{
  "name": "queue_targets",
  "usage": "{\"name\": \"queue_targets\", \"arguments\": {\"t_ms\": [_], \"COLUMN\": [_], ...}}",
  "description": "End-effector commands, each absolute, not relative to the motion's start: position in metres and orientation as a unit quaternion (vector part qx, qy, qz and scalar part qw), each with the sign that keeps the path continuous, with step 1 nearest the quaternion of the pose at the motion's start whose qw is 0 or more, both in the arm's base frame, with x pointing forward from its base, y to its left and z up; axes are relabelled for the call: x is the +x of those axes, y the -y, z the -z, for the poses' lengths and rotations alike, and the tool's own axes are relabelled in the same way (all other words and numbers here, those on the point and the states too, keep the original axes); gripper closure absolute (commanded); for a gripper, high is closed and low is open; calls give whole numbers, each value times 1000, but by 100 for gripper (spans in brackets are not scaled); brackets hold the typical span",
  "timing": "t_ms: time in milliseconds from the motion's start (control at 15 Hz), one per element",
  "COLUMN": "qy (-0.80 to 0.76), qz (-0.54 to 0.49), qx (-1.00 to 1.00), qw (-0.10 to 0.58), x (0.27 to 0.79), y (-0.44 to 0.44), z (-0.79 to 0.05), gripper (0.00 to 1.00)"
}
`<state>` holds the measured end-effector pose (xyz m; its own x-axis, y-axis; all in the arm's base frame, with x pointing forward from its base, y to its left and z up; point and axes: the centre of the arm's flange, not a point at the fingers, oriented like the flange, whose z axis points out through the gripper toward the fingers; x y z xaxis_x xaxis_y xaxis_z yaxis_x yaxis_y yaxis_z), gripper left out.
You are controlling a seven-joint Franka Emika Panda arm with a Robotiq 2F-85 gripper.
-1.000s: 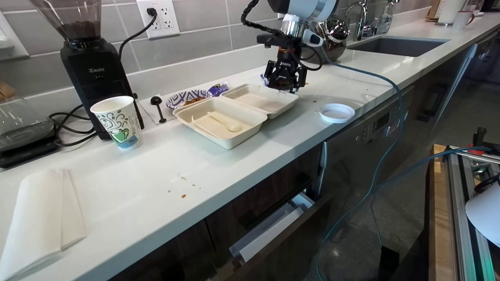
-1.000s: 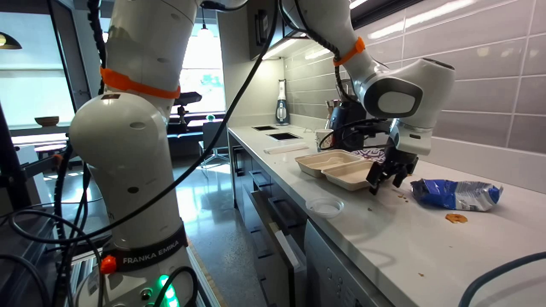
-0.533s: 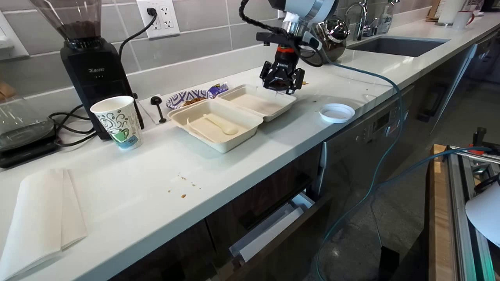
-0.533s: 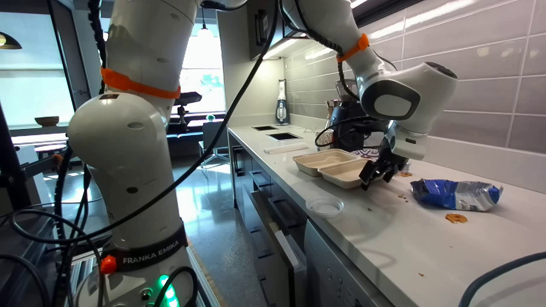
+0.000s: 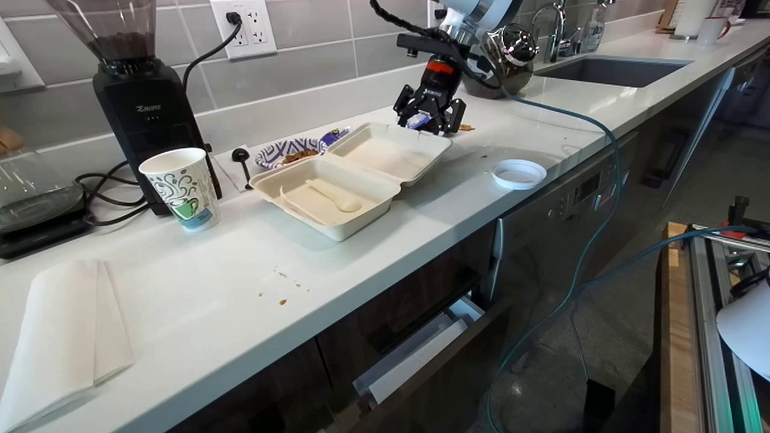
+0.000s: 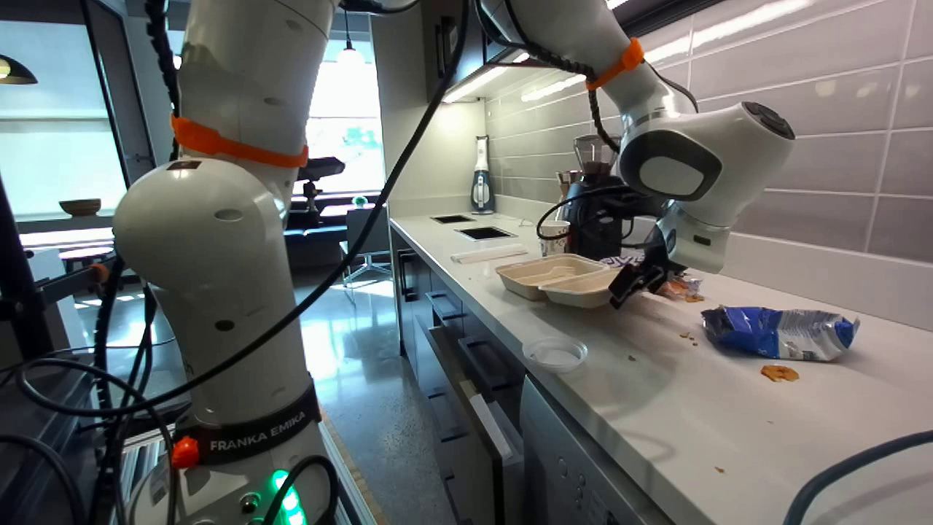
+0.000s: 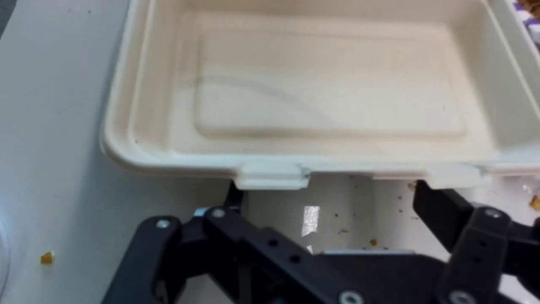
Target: Close the takeaway pack
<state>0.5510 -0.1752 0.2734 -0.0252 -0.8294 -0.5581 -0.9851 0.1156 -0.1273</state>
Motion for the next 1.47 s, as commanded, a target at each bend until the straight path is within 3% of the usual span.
{"name": "queue_targets", "arguments": {"t_ms": [0,333,1400], "qy": [-674,-644,-554], "qz": [-158,-158,-138], "qx": [-652,-661,-743], "qw": [309,351,350], "x": [550,561,603], "y": [168,147,62], "z": [-294,-330,-383], "gripper": [0,0,0]}}
